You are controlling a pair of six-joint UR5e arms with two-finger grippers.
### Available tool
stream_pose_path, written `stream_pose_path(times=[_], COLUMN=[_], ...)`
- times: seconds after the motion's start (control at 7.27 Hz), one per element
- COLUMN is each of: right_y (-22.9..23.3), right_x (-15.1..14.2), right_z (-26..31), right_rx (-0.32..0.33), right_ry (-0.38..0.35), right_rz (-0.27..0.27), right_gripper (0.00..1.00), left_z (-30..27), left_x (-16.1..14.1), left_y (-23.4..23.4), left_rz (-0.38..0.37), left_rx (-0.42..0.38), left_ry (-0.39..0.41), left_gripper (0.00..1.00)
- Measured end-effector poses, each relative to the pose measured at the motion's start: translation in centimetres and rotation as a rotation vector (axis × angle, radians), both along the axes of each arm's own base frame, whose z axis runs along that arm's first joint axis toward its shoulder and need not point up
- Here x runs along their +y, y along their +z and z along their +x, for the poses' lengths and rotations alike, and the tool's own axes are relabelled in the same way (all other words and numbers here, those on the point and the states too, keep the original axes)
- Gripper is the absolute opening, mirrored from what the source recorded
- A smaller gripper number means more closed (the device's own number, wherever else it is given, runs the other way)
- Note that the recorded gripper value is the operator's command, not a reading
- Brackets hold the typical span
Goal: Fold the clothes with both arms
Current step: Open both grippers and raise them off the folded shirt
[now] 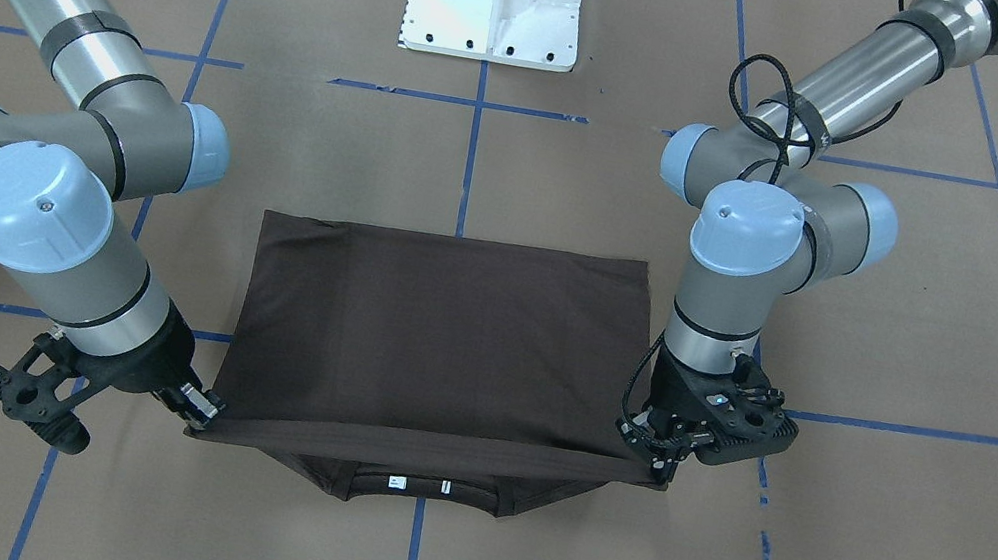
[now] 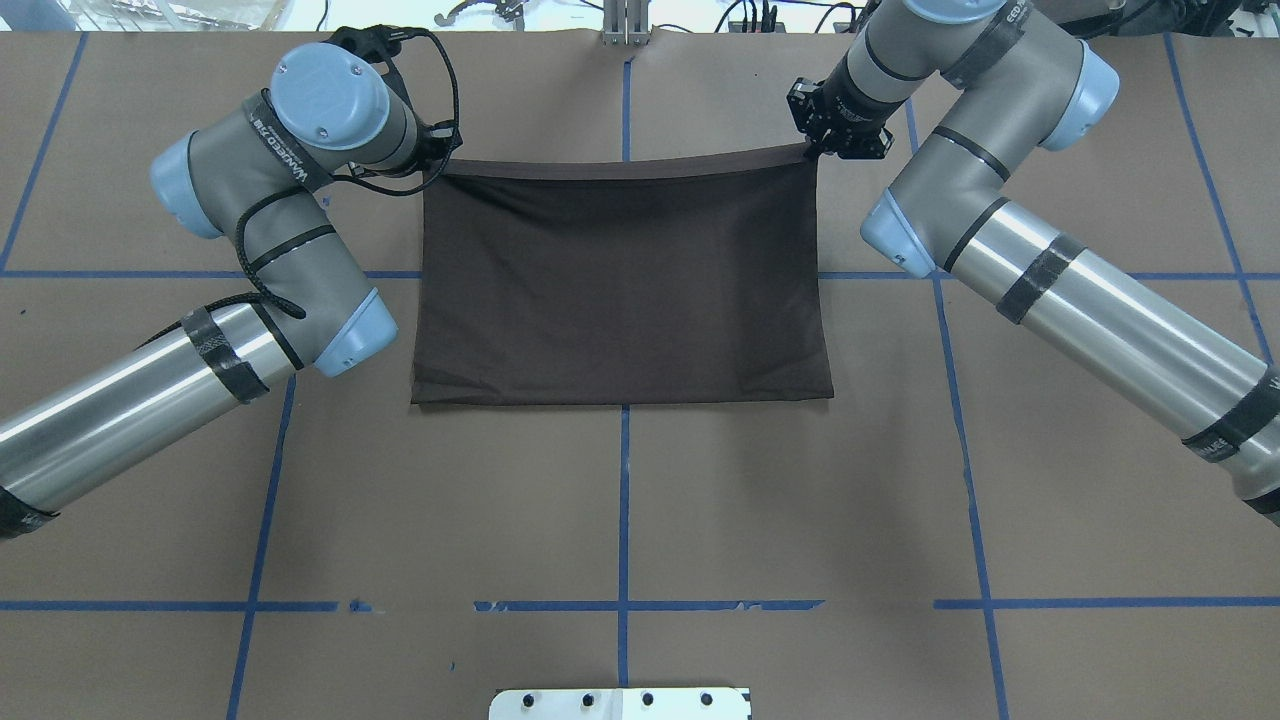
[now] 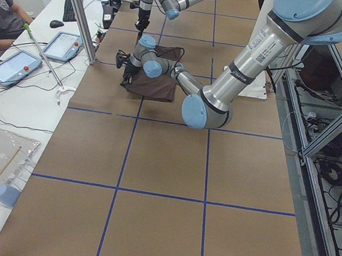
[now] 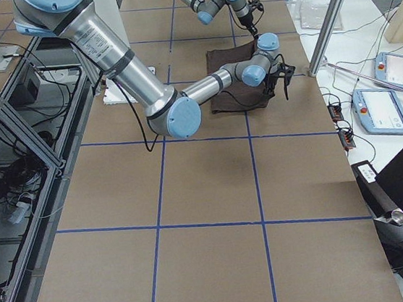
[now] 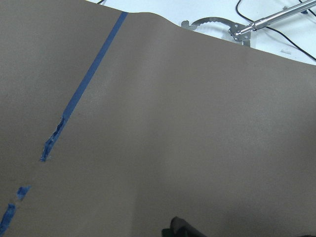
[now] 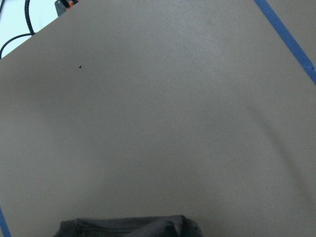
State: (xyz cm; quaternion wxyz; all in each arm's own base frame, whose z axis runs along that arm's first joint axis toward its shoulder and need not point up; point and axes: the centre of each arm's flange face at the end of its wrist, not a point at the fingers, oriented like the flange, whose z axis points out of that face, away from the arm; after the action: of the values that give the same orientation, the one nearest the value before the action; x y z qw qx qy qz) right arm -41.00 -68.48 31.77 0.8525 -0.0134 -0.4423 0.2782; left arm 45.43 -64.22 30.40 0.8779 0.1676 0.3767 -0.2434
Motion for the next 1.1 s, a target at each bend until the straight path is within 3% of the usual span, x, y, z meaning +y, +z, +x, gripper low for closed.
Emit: stream_pose_path(times=[0.14, 0.28, 0.83, 1.1], right_y=[0.1, 0.5, 0.5, 0.1], right_x=[0.0, 0.0, 0.1, 3.2], right_z=[0.0, 0.0, 0.0, -0.3], right_rx=[-0.008, -0.016, -0.025, -0.055], right_ry=[0.000, 0.000, -0.010, -0.045], right_rz=[0.011, 0.020, 0.034, 0.062], right_gripper=[0.42, 0.99, 1.00, 1.00], left_z=[0.0, 0.2, 0.5, 0.5], left_x=[-0.1, -0.3, -0.7, -0.6], left_y=[0.0, 0.2, 0.2, -0.6], left_rz=[0.002, 0.006, 0.013, 0.022], left_rx=[0.003, 0.004, 0.000, 0.012], left_ry=[-0.004, -0.009, -0.010, -0.007], left_gripper=[0.78, 0.99, 0.99, 0.99])
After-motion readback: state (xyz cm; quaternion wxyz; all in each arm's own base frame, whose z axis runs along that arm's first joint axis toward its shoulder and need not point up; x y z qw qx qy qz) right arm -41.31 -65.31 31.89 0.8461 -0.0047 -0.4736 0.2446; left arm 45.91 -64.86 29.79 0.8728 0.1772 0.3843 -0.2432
